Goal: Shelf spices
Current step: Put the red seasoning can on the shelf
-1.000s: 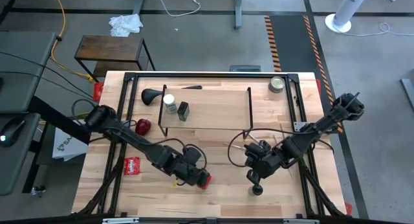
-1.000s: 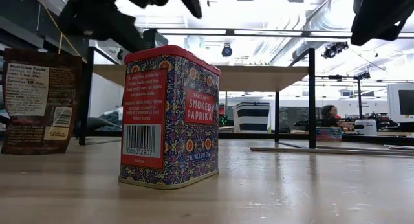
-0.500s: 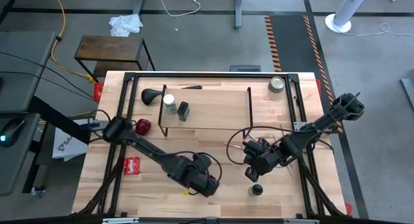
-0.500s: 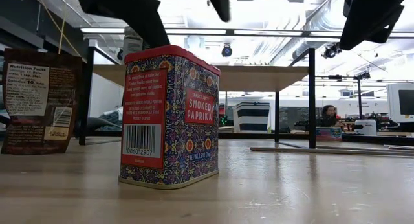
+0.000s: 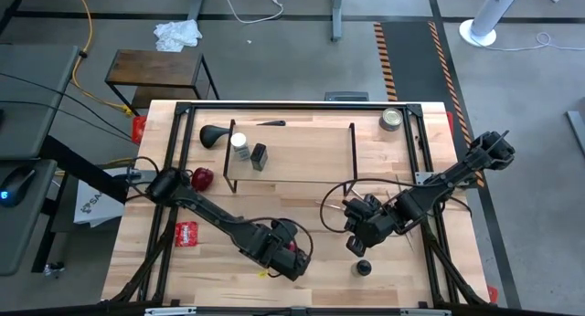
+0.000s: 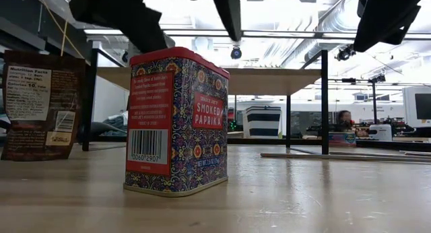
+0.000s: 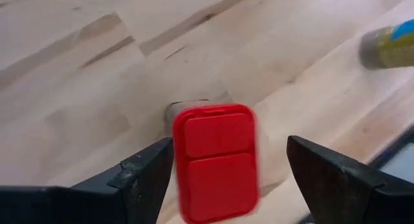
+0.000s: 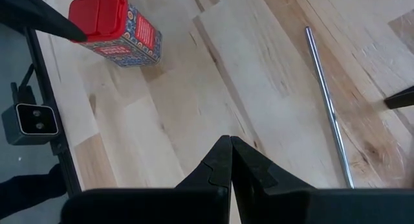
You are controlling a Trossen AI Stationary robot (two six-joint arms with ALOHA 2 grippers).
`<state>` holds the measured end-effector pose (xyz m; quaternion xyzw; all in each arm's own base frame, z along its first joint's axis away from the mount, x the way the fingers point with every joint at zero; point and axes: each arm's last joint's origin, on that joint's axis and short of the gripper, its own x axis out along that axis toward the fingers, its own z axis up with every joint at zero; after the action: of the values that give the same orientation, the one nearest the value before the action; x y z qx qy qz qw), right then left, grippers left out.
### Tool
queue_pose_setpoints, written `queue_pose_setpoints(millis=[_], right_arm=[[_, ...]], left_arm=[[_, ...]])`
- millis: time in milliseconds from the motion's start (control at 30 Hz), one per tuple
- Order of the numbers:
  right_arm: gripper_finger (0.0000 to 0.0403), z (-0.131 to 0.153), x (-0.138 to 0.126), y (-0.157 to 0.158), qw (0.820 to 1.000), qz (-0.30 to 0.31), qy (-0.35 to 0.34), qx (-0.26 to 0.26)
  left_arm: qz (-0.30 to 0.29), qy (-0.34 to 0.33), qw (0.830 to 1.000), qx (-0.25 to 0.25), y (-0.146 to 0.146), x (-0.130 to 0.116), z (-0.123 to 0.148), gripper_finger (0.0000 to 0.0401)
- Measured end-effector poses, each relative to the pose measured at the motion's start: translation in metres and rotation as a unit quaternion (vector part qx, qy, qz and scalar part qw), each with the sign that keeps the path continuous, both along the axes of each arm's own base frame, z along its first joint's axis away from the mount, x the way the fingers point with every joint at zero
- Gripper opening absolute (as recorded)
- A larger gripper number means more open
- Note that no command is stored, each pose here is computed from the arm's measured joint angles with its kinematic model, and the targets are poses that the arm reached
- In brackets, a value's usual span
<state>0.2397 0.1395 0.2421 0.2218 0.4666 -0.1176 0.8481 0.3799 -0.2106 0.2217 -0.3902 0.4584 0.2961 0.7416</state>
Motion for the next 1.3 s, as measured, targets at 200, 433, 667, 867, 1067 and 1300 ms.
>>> queue_pose_setpoints(millis=[200, 433, 667, 867, 1067, 1300], right_arm=[[0.0000, 0.000, 0.000, 0.000, 1.000, 0.000, 0.000, -0.001], [0.0000, 0.000, 0.000, 0.000, 1.000, 0.000, -0.001, -0.002], [0.0000, 0.000, 0.000, -0.001, 1.000, -0.003, -0.003, -0.007], [0.0000, 0.000, 0.000, -0.001, 1.000, -0.009, -0.003, -0.009], [0.0000, 0.000, 0.000, -0.001, 1.000, -0.018, -0.002, -0.005], [0.0000, 0.000, 0.000, -0.002, 0.999, -0.035, -0.007, -0.002]], left_arm=[[0.002, 0.014, 1.000, 0.006, -0.007, -0.001, -0.013, 0.0295], [0.006, 0.020, 1.000, 0.012, -0.008, 0.002, -0.023, 0.0295], [0.000, 0.024, 0.999, 0.029, -0.002, 0.007, -0.029, 0.0259], [-0.028, 0.023, 0.998, 0.050, 0.003, 0.008, -0.025, 0.0204], [-0.019, -0.077, 0.992, 0.099, 0.026, 0.004, 0.043, 0.0204], [0.019, -0.114, 0.965, 0.235, 0.103, -0.032, 0.131, 0.0204]])
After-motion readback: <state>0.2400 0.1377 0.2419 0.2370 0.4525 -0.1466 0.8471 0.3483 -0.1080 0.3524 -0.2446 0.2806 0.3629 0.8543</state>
